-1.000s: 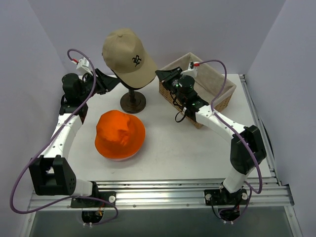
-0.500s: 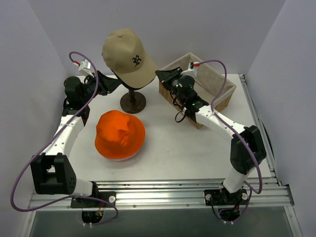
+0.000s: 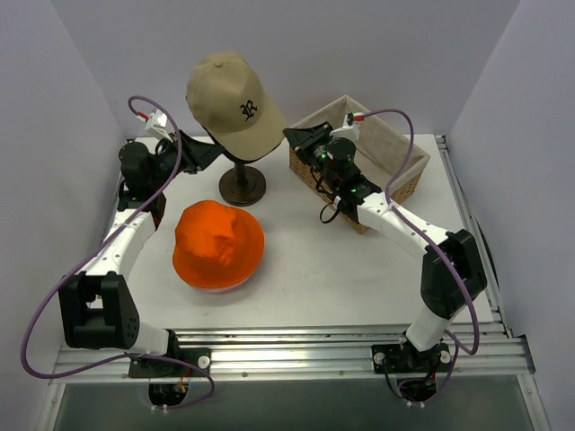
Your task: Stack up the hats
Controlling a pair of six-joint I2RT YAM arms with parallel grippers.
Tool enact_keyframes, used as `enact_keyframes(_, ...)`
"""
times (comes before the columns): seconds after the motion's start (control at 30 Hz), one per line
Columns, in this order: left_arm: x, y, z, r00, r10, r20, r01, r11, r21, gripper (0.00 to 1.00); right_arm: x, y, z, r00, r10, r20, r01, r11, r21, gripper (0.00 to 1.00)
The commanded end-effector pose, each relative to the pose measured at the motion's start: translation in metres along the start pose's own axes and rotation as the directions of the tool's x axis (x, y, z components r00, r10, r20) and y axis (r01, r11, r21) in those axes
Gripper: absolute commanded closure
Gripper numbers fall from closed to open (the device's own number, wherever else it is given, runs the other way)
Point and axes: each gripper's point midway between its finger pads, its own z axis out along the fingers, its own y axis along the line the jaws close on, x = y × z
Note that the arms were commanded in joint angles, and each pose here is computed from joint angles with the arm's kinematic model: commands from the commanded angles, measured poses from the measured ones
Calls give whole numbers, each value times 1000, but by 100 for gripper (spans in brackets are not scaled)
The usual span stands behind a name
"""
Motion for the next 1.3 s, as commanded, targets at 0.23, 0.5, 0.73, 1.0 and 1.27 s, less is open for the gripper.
enact_keyframes(0.23,-4,-10,4,999,34,20,-35,996,77,62,-14,37,-11,1000,10,23,-8,996,-94,99)
enact_keyframes(0.5,1,-3,7,1000,22,13,-23,997,78,67,-14,35,-10,1000,8,22,-6,996,-92,99)
enact_keyframes(0.73,2,-4,8,1000,15,15,-17,995,96,83,-12,35,-10,1000,8,16,-6,995,-96,99)
enact_keyframes(1.0,2,-6,10,1000,17,15,-19,995,102,98,-2,34,-12,1000,8,-6,-9,994,-105,100)
enact_keyframes(1.27,4,-6,13,1000,18,11,-19,994,105,98,6,35,-13,1000,1,-20,-3,994,-109,100)
